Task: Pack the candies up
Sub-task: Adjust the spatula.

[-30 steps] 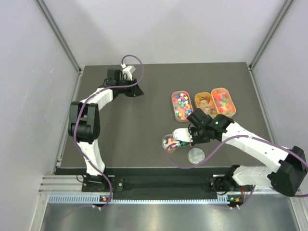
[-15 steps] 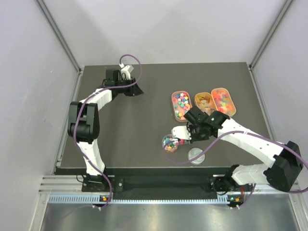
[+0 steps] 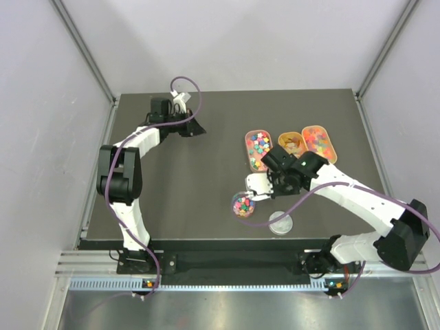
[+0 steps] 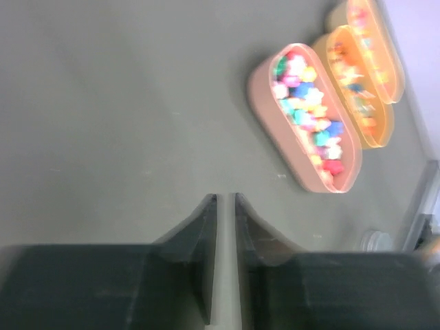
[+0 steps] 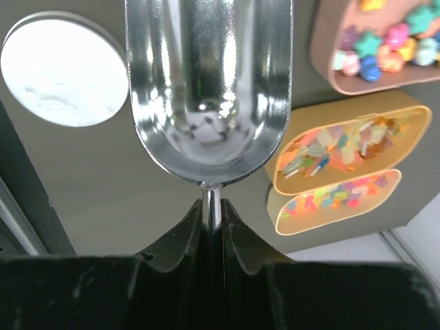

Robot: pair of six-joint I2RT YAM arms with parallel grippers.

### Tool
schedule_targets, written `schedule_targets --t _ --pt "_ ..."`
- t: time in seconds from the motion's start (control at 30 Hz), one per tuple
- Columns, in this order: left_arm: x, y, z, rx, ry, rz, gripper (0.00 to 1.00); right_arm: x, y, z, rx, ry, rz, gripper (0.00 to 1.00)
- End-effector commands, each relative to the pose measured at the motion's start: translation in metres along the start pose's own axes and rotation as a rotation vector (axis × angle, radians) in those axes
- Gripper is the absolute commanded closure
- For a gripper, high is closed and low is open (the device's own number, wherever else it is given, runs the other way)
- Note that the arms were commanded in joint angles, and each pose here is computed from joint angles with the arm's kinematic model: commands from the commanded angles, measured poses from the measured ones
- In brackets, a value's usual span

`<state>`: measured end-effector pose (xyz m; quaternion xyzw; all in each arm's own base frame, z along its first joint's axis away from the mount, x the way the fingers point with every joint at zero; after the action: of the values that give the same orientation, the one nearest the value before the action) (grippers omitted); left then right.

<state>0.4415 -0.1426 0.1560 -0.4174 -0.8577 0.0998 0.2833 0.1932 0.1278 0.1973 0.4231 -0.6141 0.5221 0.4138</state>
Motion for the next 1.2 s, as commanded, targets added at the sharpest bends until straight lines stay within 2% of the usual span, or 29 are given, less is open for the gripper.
schedule_targets --t 0.0,0.07,0.1,0.2,0.3,0.4,0.57,0.73,0.83,1.0,1.1,1.17 --pt "0.015 -0.059 -0.050 -0.070 -0.102 0.225 1.00 0.031 -0.031 -0.026 -0.203 -0.163 0.099 1.00" --pt "0.013 -0.082 -0.052 -0.078 -0.090 0.315 1.00 0.035 -0.049 -0.037 -0.302 -0.214 0.099 1.00" --pt "0.010 -0.106 -0.050 -0.100 -0.067 0.409 1.00 0.025 -0.058 -0.038 -0.378 -0.196 0.079 1.00" --pt "0.001 -0.146 -0.045 -0.126 -0.009 0.507 1.00 0.019 -0.083 -0.042 -0.526 -0.204 0.059 1.00" --pt "-0.006 -0.176 -0.041 -0.145 0.016 0.566 1.00 0.012 -0.104 -0.039 -0.622 -0.209 0.054 1.00" --pt "-0.010 -0.193 -0.039 -0.148 0.027 0.598 1.00 0.008 -0.114 -0.035 -0.639 -0.211 0.074 1.00" --pt "-0.014 -0.200 -0.040 -0.157 0.028 0.605 1.00 0.002 -0.118 -0.030 -0.664 -0.209 0.075 1.00" --pt "-0.026 -0.191 -0.035 -0.140 0.037 0.578 1.00 0.019 -0.121 -0.041 -0.637 -0.309 0.044 1.00" --pt "-0.040 -0.183 -0.037 -0.137 0.017 0.562 1.00 0.039 -0.122 -0.050 -0.600 -0.393 0.024 1.00" --pt "-0.064 -0.170 -0.026 -0.097 0.062 0.557 1.00 0.075 -0.124 -0.060 -0.585 -0.561 0.051 1.00" --pt "-0.070 -0.168 -0.025 -0.091 0.067 0.557 1.00 0.093 -0.123 -0.066 -0.621 -0.644 0.053 1.00" --pt "-0.070 -0.170 -0.029 -0.098 0.059 0.557 1.00 0.093 -0.122 -0.066 -0.666 -0.653 0.046 1.00"
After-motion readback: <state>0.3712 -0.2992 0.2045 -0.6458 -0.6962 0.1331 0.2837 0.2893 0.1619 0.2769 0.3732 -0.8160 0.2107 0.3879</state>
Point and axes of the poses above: each gripper's point midway between its finger pads, its own x axis back along the fingers, its own y axis along the line the jaws close on, z = x × y, the point moved 6 cm from there along x, back along the fingers, and after that the axes turned 14 degrees about -x, right-handed, at the moved point
